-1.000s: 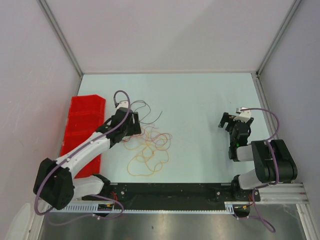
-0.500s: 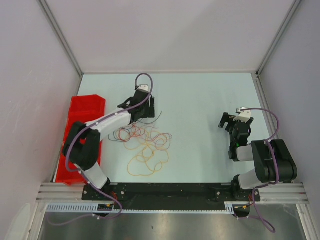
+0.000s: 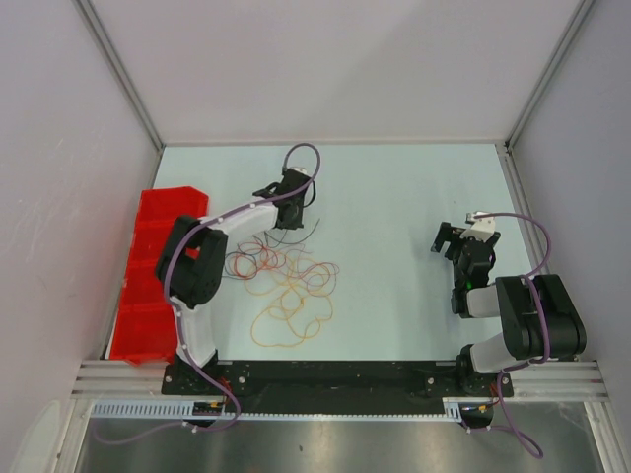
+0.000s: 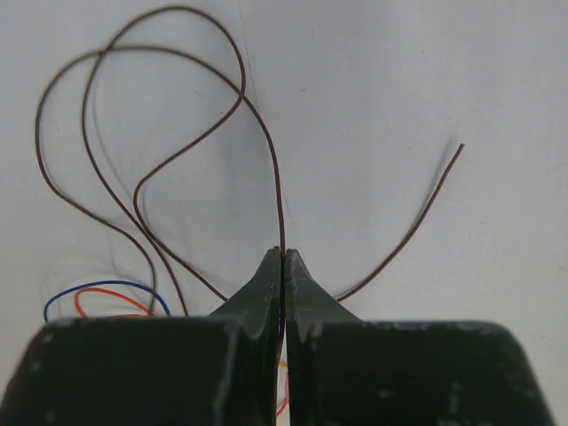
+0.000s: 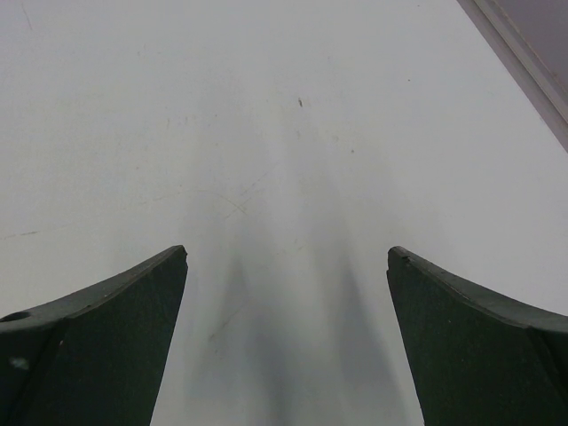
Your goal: Untangle the cables
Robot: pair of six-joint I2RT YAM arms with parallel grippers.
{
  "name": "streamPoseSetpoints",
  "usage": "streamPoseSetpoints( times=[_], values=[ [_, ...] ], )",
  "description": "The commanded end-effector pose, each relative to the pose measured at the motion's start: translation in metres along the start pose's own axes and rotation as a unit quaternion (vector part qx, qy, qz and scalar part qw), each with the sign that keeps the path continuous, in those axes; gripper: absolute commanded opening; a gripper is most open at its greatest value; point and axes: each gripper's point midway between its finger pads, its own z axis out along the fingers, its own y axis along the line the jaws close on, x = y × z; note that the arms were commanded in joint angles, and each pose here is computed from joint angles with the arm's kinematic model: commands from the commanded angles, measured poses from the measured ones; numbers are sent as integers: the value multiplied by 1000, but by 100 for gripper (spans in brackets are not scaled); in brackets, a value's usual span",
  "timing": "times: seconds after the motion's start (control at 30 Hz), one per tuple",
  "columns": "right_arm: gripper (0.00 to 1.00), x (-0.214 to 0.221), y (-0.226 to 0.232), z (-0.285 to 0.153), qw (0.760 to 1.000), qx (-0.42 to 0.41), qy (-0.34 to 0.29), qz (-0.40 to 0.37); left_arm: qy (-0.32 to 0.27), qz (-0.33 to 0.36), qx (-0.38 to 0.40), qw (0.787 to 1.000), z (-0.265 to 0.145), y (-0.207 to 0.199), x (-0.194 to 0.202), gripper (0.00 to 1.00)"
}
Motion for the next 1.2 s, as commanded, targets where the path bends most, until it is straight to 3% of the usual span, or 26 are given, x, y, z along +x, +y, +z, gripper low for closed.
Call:
streamPoseSetpoints(
  times=[0.0, 0.1, 0.13, 0.27, 0.43, 0.47, 0.53, 0.57, 0.6, 0.63, 0.67, 0.73, 0.8, 0.83, 0.87, 0.97, 1.07, 1.1, 1.17],
  values=[
    [100, -15, 1, 7, 1000, -3, -22, 1, -55, 1, 3, 998, -42, 0, -56, 0],
    [100, -16, 2, 7, 1000, -4, -22, 2, -108, -3, 28, 994, -101, 4, -98, 0],
    [100, -15, 1, 7, 1000, -3, -22, 2, -143, -12, 42, 989, -137, 8, -119, 0],
    [100, -15, 2, 7, 1000, -3, -21, 2, -211, -9, 96, 973, -224, 15, -151, 0],
    [100, -19, 5, 6, 1000, -7, -27, 4, -289, -8, 180, 940, -322, 19, -164, 0],
    [100, -21, -10, 3, 998, 49, -28, 1, -300, -9, 201, 932, -338, 17, -163, 0],
    [100, -65, 10, -5, 997, 40, -65, -11, -341, -15, 227, 912, -375, 23, -163, 0],
    [100, -57, 11, -9, 998, 47, -25, -27, -351, -16, 242, 905, -387, 22, -163, 0],
    [100, -69, 19, -12, 999, 34, -25, -20, -369, -14, 261, 892, -407, 23, -162, 0],
    [100, -117, 29, -19, 995, 21, -68, 74, -380, -13, 274, 884, -419, 22, -162, 0],
    [100, -113, 42, -27, 994, -18, -35, 105, -383, -3, 303, 873, -431, 16, -158, 0],
    [100, -161, 63, -54, 975, -108, -56, 186, -406, 5, 332, 852, -459, 15, -155, 0],
    [100, -179, 86, -80, 956, -198, -34, 215, -412, 14, 354, 839, -473, 13, -150, 0],
    [100, -213, 92, -98, 946, -225, -56, 226, -416, 14, 358, 836, -479, 14, -147, 0],
    [98, -210, 109, -114, 934, -264, -16, 239, -415, 11, 361, 835, -481, 15, -145, 0],
    [90, -244, 149, -164, 898, -369, -7, 239, -409, -9, 357, 840, -483, 20, -140, 0],
    [89, -261, 177, -200, 878, -424, -20, 219, -406, -43, 352, 842, -484, 26, -140, 0],
    [88, -257, 201, -224, 859, -469, -6, 205, -406, -53, 354, 841, -485, 27, -141, 0],
    [87, -247, 221, -229, 861, -472, 14, 186, -400, -84, 351, 842, -483, 30, -142, 0]
  ],
)
